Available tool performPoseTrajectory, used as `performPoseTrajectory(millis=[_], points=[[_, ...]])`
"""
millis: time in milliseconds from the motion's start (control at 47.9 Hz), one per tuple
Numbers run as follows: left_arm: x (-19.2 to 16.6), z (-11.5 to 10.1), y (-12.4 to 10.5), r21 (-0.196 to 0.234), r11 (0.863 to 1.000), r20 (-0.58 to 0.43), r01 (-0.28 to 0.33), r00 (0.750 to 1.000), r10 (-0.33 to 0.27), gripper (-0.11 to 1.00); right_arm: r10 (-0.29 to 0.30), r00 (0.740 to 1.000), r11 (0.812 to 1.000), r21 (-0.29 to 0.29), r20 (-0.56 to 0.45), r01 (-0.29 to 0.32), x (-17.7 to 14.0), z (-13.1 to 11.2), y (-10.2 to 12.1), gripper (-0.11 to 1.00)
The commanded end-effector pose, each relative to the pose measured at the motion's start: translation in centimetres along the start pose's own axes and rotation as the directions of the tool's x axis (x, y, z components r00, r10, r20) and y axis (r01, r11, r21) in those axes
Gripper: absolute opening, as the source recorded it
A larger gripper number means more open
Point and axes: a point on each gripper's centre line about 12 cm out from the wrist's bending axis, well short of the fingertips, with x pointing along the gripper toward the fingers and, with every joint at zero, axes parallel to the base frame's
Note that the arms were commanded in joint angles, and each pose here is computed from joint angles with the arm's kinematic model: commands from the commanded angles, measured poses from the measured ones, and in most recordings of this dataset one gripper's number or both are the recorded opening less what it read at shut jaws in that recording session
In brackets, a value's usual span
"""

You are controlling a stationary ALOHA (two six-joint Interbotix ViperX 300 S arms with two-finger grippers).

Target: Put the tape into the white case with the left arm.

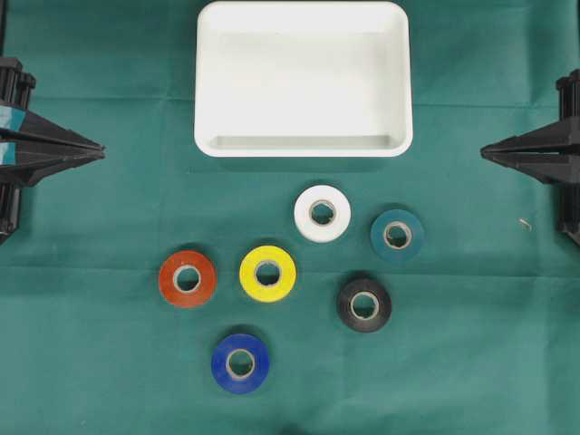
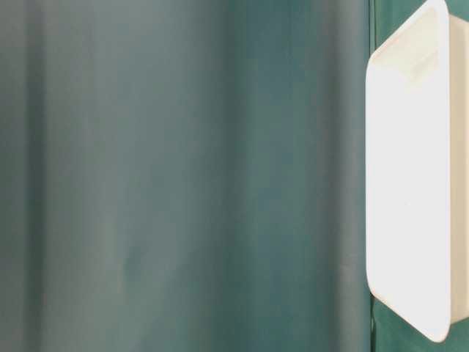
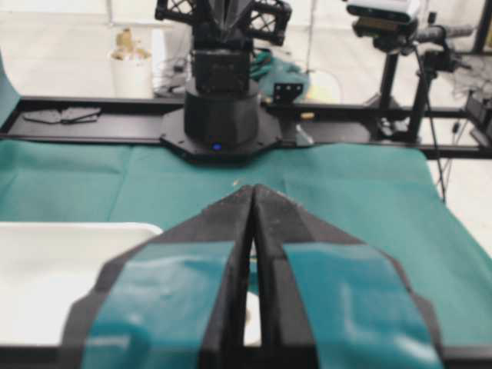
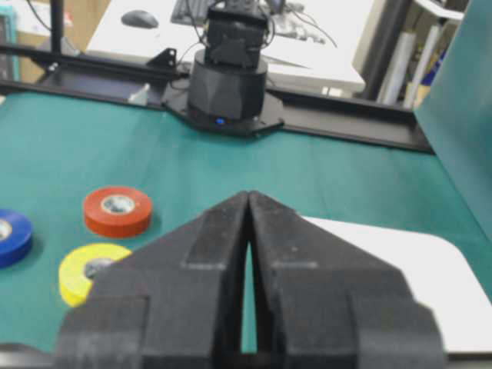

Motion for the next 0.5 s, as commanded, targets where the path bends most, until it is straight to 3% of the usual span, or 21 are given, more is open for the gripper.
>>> performPoseTrajectory(millis=[0, 104, 355, 418, 480], points=[[0.2, 0.3, -0.1, 0.001, 1.0, 0.011, 0.007, 1.0, -0.007, 0.02, -0.001, 1.0, 1.0, 0.0, 0.009, 0.001, 0.0, 0.2, 0.0, -0.09], [0.2, 0.3, -0.1, 0.009, 1.0, 0.011, 0.007, 1.0, -0.007, 0.19, -0.001, 1.0, 1.0, 0.0, 0.0, 0.001, -0.1, -0.2, 0.0, -0.09], [0.1, 0.5, -0.2, 0.025, 1.0, 0.024, 0.007, 1.0, -0.007, 0.9, -0.001, 1.0, 1.0, 0.0, -0.003, 0.001, -0.5, -0.7, 0.0, -0.09], [0.2, 0.4, -0.2, 0.024, 1.0, 0.021, 0.007, 1.0, -0.007, 0.98, -0.001, 1.0, 1.0, 0.0, -0.003, 0.001, -0.6, -0.8, 0.0, -0.09], [0.4, 0.2, -0.1, 0.022, 1.0, 0.011, 0.007, 1.0, -0.007, 0.98, -0.001, 1.0, 1.0, 0.0, -0.003, 0.001, -0.8, -1.0, 0.0, -0.09]])
